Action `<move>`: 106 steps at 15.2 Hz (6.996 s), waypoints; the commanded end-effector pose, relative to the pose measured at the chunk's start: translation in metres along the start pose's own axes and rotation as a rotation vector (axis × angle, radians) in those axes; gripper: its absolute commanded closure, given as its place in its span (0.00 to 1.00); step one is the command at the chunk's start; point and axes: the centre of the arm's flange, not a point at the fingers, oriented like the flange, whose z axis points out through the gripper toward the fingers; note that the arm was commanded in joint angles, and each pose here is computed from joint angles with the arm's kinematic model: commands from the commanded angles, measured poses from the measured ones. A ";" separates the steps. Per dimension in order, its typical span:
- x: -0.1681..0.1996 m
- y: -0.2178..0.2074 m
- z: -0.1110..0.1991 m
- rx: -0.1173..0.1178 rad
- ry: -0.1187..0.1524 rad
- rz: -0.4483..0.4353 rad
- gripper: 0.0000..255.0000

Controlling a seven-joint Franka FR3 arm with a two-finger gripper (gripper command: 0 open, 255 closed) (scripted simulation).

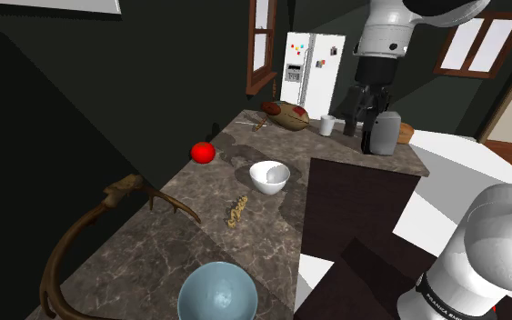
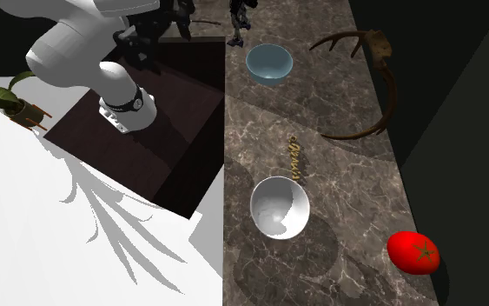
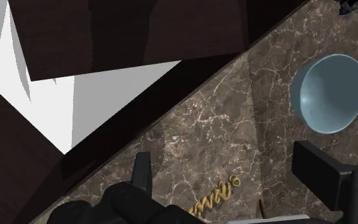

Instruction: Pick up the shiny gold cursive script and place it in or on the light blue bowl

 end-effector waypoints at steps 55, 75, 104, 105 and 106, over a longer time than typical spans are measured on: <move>0.324 -0.072 0.383 -0.042 0.073 0.814 1.00; 0.321 -0.078 0.325 -0.042 0.073 0.814 1.00; 0.247 -0.154 0.223 -0.042 0.073 0.814 1.00; 0.238 -0.163 0.224 -0.042 0.073 0.814 1.00; 0.228 -0.172 0.225 -0.042 0.073 0.814 1.00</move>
